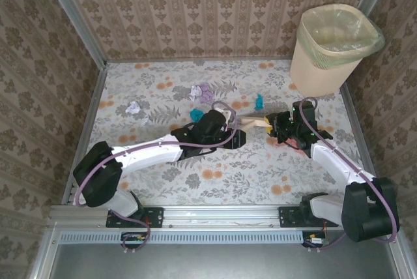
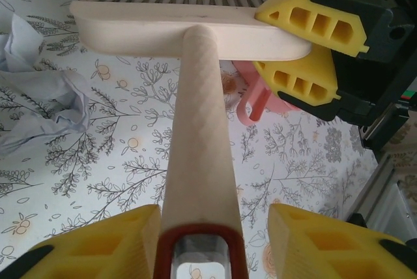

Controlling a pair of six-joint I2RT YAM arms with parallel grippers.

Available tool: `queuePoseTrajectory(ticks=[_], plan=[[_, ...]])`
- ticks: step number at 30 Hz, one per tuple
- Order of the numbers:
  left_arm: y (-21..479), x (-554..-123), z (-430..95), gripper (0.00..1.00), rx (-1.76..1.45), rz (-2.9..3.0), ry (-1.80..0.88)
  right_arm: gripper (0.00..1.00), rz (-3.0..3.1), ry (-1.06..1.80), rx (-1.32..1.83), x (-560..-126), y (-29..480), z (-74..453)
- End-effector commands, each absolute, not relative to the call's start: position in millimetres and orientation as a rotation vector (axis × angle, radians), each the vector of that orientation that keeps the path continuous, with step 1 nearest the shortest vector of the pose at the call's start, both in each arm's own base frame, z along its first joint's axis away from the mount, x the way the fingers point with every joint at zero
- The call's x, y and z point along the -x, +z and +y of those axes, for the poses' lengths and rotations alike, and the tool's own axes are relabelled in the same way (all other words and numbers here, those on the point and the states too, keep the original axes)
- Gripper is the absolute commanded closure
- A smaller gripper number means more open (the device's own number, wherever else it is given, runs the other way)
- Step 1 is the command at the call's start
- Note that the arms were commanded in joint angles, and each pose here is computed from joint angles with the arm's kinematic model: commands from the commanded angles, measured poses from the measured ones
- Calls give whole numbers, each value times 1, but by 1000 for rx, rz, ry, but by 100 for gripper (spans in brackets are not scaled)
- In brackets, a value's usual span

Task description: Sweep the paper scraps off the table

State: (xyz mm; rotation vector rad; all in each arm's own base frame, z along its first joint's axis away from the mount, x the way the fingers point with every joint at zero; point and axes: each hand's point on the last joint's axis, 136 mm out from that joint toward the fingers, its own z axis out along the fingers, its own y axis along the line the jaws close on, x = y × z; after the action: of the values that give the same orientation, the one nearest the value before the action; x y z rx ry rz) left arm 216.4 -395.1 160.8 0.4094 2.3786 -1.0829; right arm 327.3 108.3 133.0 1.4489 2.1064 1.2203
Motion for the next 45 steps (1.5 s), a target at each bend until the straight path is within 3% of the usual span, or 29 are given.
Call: queuePoseTrajectory(ticks=[1,8,13,19,29,33,35,39,41,45], plan=[[173,-219,-399,54,-388,2363,-1089,100,2067,1210,-1502,-327,140,103],[175,-222,-401,50,-387,2369,-1085,100,2077,1204,-1506,-327,137,102],[174,-223,-402,56,-385,2375,-1081,100,2079,1201,-1507,-327,136,102],[172,-222,-402,68,-387,2379,-1081,100,2083,1194,-1513,-326,134,102],[180,-227,-401,100,-394,2354,-1055,100,2088,1181,-1509,-326,132,101],[185,-228,-403,100,-415,2334,-1061,100,2096,1178,-1435,-331,138,102],[193,-228,-405,100,-437,2307,-1075,92,2101,1169,-1371,-334,146,101],[214,-229,-401,100,-468,2230,-1077,45,2053,1178,-1218,-339,170,102],[225,-231,-395,100,-474,2188,-1065,26,2008,1194,-1122,-339,187,104],[242,-234,-377,100,-457,2116,-1015,21,1977,1181,-937,-330,225,115]])
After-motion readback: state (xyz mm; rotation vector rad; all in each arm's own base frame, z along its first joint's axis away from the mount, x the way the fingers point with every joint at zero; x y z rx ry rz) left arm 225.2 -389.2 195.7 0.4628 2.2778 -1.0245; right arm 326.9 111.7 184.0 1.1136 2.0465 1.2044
